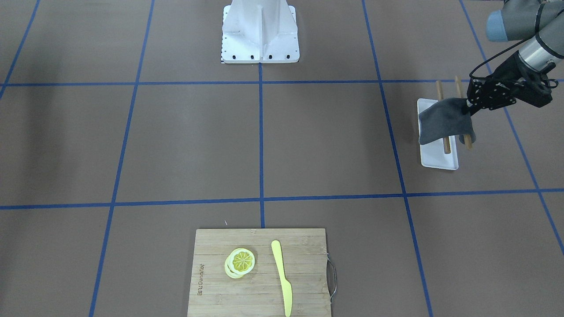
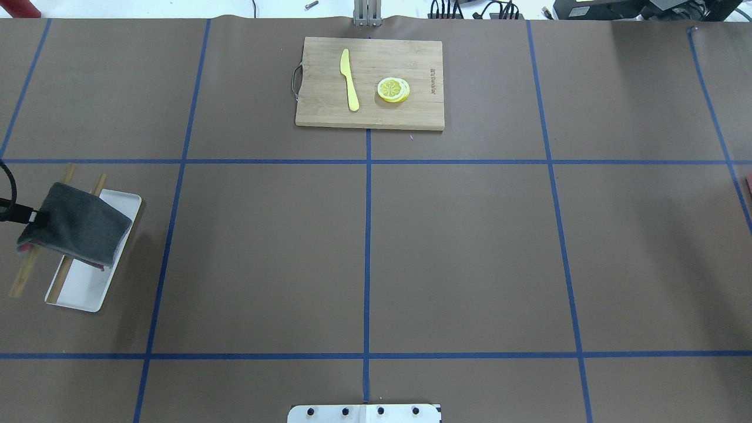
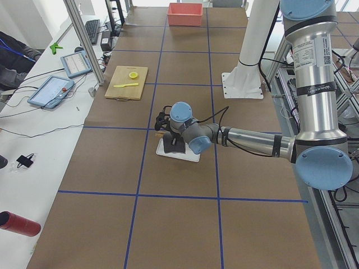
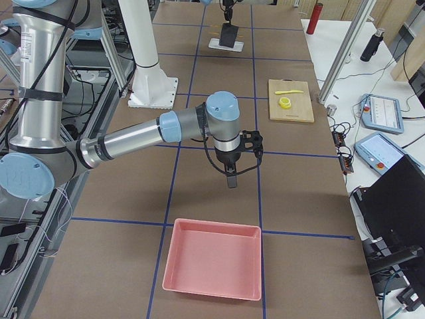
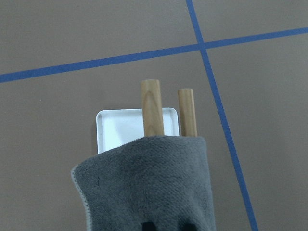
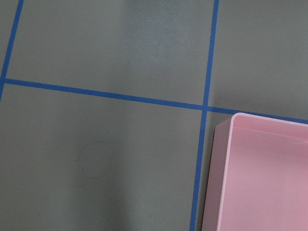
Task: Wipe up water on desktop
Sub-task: 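Reach the left gripper to the gray towel on the rack and grasp it, then lift the gray towel up off the wooden rack with the left gripper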
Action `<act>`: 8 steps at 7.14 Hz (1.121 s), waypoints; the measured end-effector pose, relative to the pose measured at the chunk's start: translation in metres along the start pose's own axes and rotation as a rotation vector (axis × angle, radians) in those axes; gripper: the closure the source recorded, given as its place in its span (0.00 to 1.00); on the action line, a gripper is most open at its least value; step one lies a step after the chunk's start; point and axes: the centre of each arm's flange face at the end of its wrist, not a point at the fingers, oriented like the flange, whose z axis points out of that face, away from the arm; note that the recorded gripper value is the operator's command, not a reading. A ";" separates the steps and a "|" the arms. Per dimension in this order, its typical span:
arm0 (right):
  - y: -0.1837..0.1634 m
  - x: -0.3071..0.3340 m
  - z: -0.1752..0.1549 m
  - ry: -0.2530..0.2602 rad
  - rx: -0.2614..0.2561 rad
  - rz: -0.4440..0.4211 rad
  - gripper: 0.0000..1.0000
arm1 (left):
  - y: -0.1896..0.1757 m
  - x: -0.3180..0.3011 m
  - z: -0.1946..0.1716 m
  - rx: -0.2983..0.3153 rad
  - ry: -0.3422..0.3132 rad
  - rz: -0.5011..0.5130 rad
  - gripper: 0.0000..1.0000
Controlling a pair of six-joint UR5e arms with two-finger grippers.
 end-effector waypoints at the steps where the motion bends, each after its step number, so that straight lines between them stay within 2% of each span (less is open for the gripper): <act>1: 0.000 0.000 0.000 0.000 0.000 0.000 0.00 | 0.001 0.000 -0.001 0.003 0.002 0.003 1.00; 4: -0.001 0.000 0.000 -0.001 0.001 -0.001 0.00 | 0.001 0.000 -0.009 0.032 0.012 0.021 1.00; 6: -0.002 -0.002 -0.002 -0.003 0.012 -0.010 0.00 | -0.009 -0.006 -0.032 0.101 0.012 0.020 1.00; 8: -0.007 -0.009 -0.009 -0.011 0.066 -0.054 0.00 | -0.025 -0.010 -0.059 0.174 0.008 -0.017 1.00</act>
